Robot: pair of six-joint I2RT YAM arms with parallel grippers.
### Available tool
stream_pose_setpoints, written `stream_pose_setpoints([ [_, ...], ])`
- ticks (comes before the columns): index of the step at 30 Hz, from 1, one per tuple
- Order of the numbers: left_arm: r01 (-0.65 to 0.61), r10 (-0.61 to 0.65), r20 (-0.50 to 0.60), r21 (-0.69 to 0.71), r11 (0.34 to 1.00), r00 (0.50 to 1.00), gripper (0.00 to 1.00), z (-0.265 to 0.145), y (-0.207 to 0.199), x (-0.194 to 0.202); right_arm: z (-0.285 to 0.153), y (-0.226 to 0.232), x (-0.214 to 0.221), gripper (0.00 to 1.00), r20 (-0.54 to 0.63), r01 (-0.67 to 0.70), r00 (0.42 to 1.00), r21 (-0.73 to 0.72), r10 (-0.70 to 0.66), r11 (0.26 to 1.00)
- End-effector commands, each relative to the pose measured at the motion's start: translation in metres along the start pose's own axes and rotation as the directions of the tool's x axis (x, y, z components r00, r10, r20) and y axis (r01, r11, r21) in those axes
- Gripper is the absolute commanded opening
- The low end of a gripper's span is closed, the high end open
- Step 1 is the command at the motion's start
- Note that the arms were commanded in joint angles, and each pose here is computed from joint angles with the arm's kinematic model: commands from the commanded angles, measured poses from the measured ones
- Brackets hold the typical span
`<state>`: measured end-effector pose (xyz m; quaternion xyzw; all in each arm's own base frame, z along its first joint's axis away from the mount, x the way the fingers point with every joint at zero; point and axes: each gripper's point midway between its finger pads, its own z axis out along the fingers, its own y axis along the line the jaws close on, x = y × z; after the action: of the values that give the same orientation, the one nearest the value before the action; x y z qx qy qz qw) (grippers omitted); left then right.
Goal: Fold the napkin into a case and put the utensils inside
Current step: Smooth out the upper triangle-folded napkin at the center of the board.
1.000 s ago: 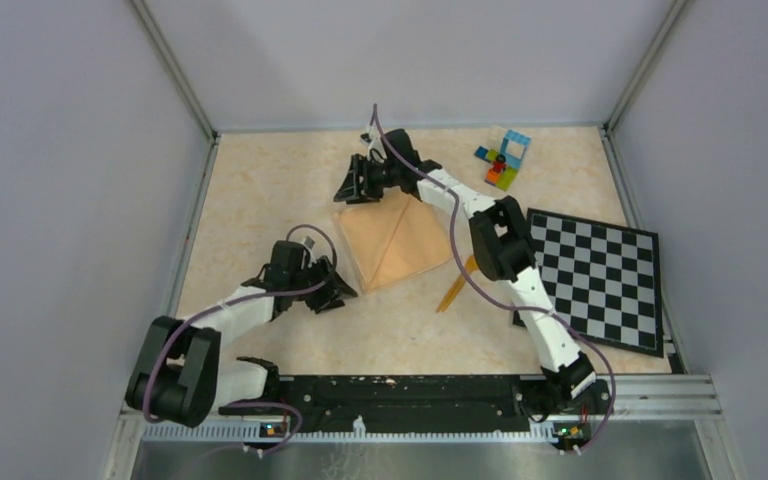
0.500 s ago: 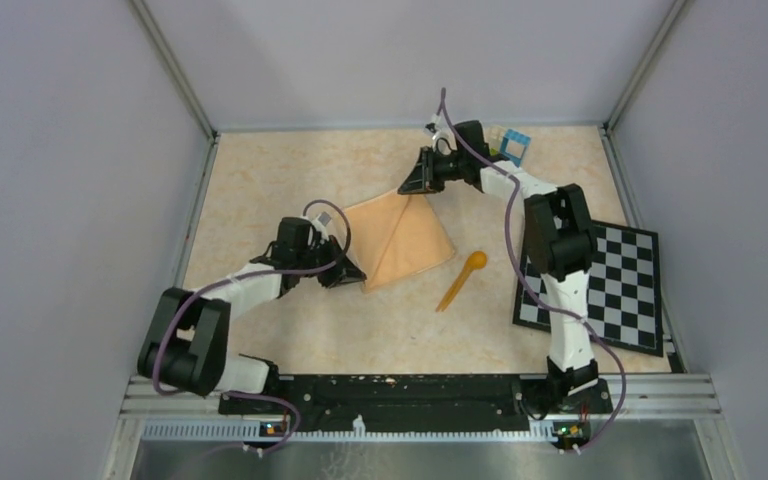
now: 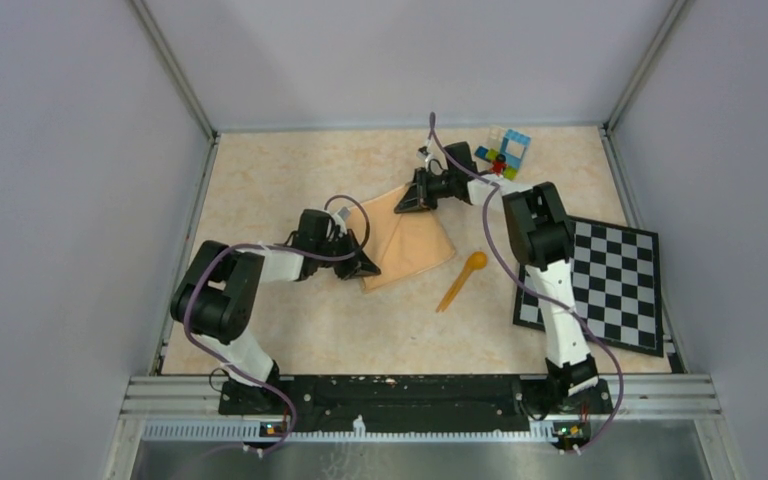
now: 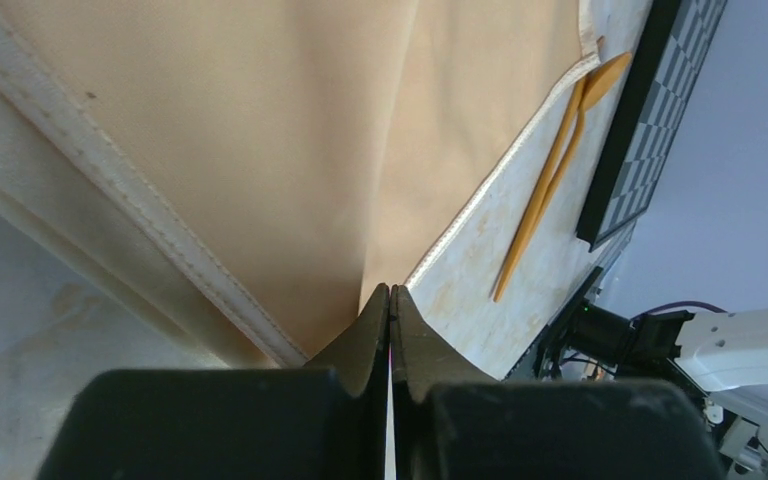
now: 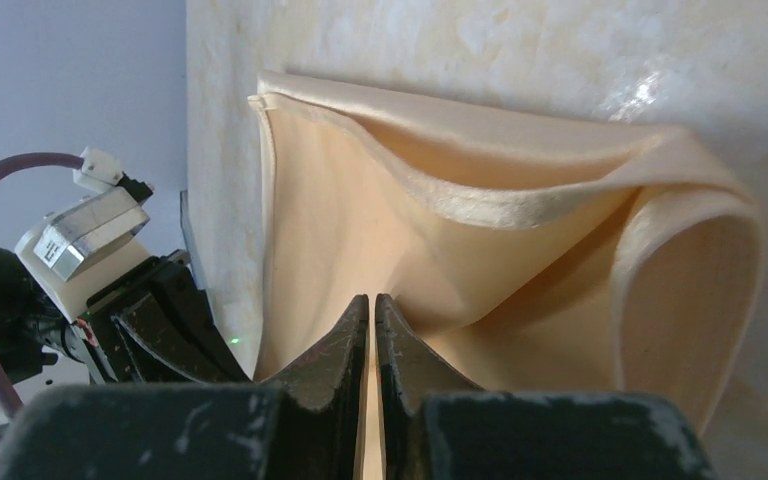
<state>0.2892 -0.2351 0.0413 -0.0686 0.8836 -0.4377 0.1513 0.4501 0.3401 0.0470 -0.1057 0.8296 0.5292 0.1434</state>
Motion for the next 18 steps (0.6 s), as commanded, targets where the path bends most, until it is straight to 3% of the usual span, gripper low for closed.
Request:
stream_pose_setpoints([
  [1,-0.039,0.041,0.048,-0.036,0.999,0.998,0.01,0.002,0.012,-0.004,0.006,0.012,-0.029,0.06,0.059,0.095,0.994,-0.050,-0.092,0.994],
  [18,0.075,-0.074,0.015,-0.127,0.989,0.997,0.00,-0.005,0.068,0.050,0.010,-0.031,-0.054,0.11,0.092,0.060,0.994,-0.048,-0.055,0.997],
])
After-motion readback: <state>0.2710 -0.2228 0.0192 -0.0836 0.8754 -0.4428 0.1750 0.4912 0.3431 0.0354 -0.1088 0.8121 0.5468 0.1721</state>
